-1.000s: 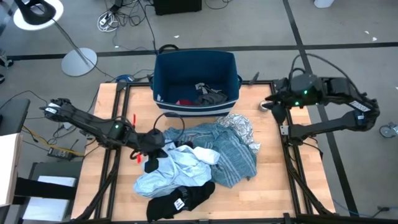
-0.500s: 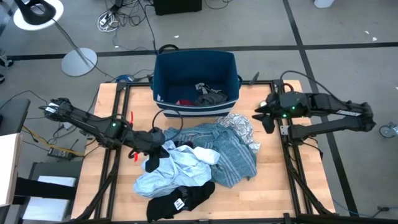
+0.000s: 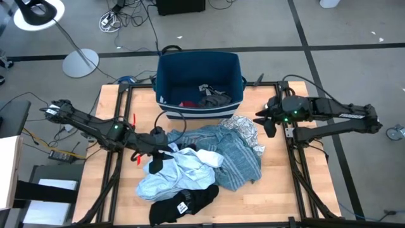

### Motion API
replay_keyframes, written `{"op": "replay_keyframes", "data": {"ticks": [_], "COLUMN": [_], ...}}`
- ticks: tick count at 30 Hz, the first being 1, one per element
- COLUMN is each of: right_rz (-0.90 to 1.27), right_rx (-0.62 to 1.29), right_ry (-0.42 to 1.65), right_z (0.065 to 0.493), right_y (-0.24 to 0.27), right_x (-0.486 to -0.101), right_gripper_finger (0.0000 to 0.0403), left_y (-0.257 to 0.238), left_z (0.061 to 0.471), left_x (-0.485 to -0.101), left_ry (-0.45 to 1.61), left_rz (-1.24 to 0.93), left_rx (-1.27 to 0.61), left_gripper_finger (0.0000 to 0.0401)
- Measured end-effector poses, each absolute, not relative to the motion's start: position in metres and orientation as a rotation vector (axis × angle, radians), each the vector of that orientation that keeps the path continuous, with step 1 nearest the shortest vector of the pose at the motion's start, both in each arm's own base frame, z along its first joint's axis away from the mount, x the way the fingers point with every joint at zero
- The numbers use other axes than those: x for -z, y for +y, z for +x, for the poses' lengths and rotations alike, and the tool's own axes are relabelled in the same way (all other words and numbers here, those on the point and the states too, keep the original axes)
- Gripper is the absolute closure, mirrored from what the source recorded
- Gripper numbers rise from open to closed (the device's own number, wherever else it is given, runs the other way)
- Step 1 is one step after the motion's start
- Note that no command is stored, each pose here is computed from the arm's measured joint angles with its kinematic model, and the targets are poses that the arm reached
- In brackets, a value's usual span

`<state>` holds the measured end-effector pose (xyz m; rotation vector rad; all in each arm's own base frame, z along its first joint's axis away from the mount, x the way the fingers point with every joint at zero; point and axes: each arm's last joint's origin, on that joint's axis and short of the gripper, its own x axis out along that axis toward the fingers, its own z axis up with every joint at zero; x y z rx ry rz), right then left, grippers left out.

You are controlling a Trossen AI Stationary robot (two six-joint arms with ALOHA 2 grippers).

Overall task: Sort clothes
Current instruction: Put the light blue shirt into the blue laundry organizer

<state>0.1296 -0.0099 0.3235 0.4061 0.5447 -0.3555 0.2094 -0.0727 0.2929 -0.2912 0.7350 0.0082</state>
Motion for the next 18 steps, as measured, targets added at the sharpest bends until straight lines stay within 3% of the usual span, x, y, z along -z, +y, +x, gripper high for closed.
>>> {"op": "replay_keyframes", "data": {"ticks": [18], "right_rz": [0.41], "right_rx": [0.315], "right_ry": [0.545], "right_z": [0.13], "right_y": [0.002], "right_x": [-0.324], "right_gripper_finger": [0.0225], "left_y": [-0.087], "left_z": [0.228], "left_x": [-0.248], "left_ry": [1.021], "left_rz": [-0.216], "left_rx": [-0.015], "left_gripper_finger": [0.0288]}}
